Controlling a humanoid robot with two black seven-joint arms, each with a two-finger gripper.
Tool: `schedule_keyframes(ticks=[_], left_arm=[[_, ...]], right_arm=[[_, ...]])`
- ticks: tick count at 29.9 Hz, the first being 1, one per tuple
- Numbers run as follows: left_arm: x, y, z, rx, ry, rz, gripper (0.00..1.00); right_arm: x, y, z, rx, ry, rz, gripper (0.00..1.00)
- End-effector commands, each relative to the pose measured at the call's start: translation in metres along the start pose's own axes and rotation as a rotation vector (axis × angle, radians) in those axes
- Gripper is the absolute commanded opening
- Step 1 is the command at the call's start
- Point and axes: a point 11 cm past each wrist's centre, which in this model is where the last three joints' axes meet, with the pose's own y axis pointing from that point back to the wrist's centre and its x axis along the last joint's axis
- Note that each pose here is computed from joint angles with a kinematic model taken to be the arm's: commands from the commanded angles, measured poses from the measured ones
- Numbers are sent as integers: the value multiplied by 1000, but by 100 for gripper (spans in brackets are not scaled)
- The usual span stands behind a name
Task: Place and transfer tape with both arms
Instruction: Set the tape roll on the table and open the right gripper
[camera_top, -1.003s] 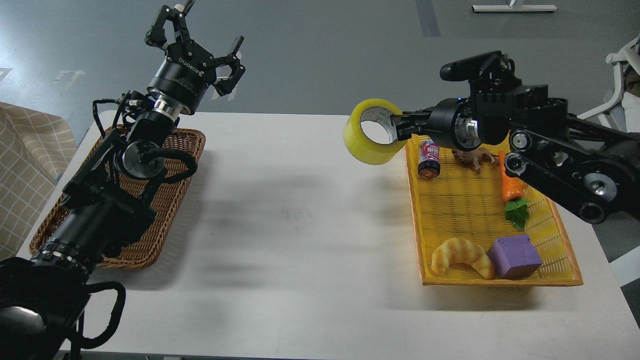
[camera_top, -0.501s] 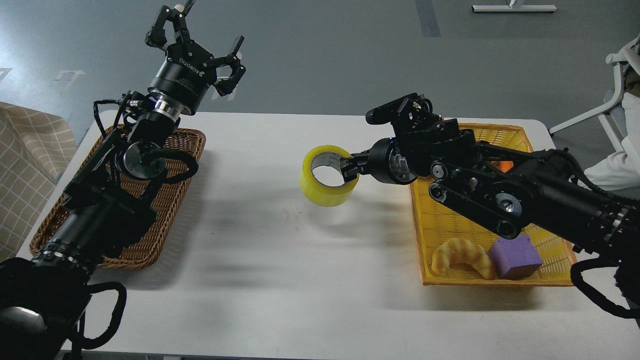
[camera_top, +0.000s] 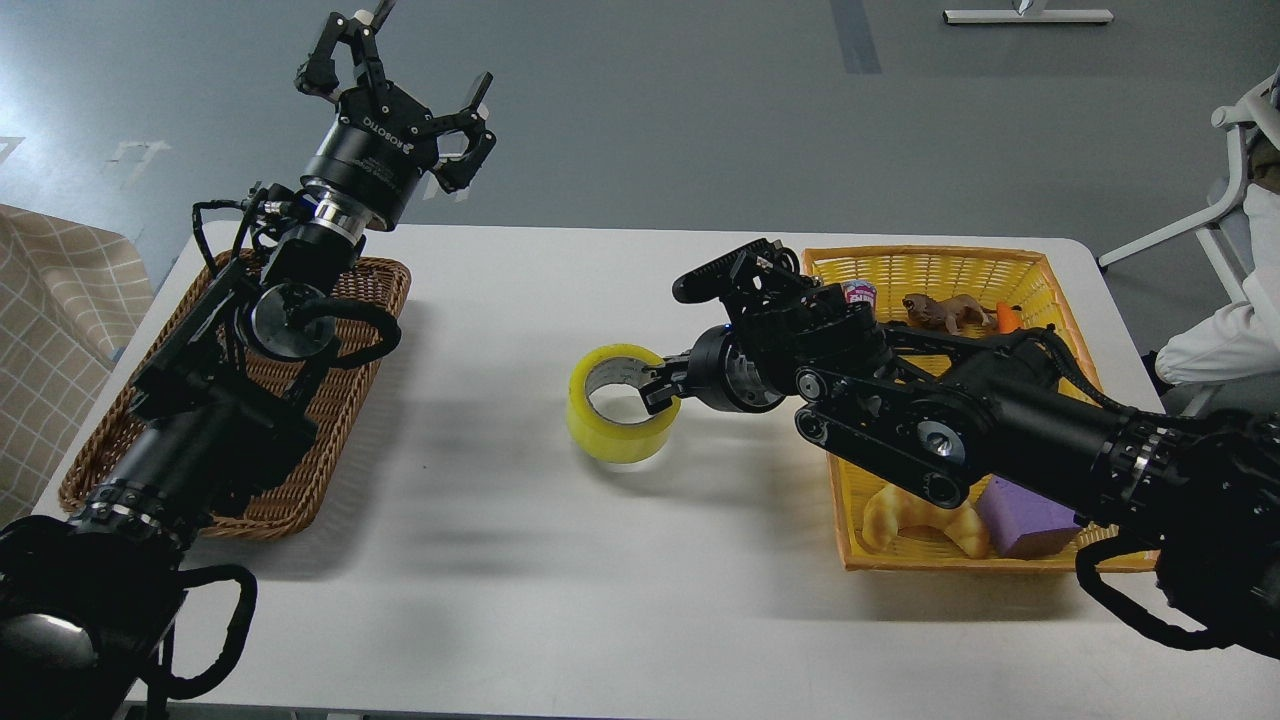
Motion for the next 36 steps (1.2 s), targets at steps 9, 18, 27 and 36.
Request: schedule_keyframes(ticks=[9, 18, 27, 36], left_arm=[[0, 0, 0, 2, 0, 0, 98], [0, 0, 0, 1, 0, 0, 98], [0, 0, 1, 1, -3, -1, 98], [1, 1, 1, -2, -1, 2, 98]], right_arm=[[-6, -3, 5, -16, -8, -13, 10], [-11, -5, 7, -24, 3, -28, 15], [-12, -6, 7, -23, 2, -31, 21], [-15, -7, 13, -39, -9, -38, 23]])
